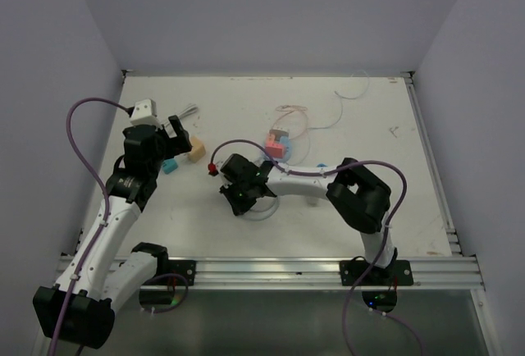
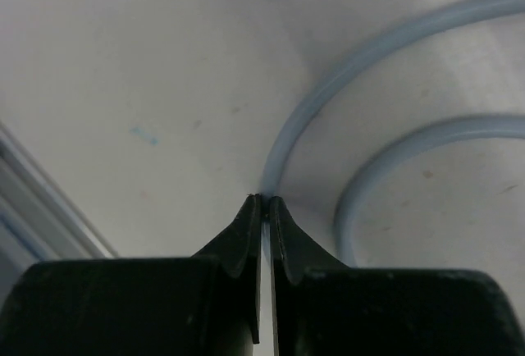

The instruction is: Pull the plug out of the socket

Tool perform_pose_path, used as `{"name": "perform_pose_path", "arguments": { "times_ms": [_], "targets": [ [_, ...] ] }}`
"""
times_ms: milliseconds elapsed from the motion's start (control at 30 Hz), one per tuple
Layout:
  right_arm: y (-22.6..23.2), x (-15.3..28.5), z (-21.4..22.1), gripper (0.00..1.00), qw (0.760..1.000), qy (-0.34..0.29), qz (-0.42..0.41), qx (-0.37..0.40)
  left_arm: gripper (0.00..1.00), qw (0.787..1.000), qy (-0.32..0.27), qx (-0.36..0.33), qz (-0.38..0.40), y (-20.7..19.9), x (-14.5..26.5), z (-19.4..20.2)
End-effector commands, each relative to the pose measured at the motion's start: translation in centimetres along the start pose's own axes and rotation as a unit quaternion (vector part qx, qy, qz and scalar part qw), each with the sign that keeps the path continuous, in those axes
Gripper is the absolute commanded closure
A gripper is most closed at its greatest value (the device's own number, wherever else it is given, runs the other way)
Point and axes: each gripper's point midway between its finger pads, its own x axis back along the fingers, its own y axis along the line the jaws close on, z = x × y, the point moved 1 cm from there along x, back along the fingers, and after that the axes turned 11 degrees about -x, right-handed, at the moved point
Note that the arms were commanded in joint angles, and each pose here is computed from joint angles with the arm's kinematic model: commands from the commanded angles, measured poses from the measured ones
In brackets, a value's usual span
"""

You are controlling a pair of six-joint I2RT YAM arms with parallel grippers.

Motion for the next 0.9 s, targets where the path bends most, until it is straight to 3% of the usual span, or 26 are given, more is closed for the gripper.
{"name": "perform_pose_path", "arguments": {
  "times_ms": [0,133,233,367,633,767,867],
  "targets": [
    [3.5,3.5,2.5,0.96,0.997,0.047,-0.066,0.013,0.0,1.0,-0.029,0.0,-0.009,0.5,0.0,-1.3],
    [6.2,4.9,5.7,0.77,0.991,0.086,-0.082,0.069,0.01,1.0,-0.025,-0.001,-0.006,0.4,-0.1,-1.1],
    [6.5,6.4,5.4,0.57,0.991,0.064,-0.083,0.079,0.0,1.0,-0.024,-0.002,0.002,0.2,-0.2,-1.1],
    [4.9,8.8,2.3,0.44,0.996,-0.017,-0.023,0.089,0.0,1.0,-0.008,-0.003,0.024,-0.7,-0.8,-0.4],
    [-3.8,12.9,-5.3,0.45,0.981,-0.176,0.07,-0.03,0.04,0.991,0.074,0.018,0.108,-4.0,-1.8,3.1],
    [-7.8,12.8,-7.4,0.58,0.971,-0.205,0.093,-0.081,0.07,0.984,0.102,0.03,0.144,-5.9,-2.0,4.6],
    [-10.6,12.6,-8.8,0.61,0.962,-0.222,0.116,-0.114,0.07,0.981,0.112,0.025,0.156,-7.8,-2.2,5.2]
  ]
}}
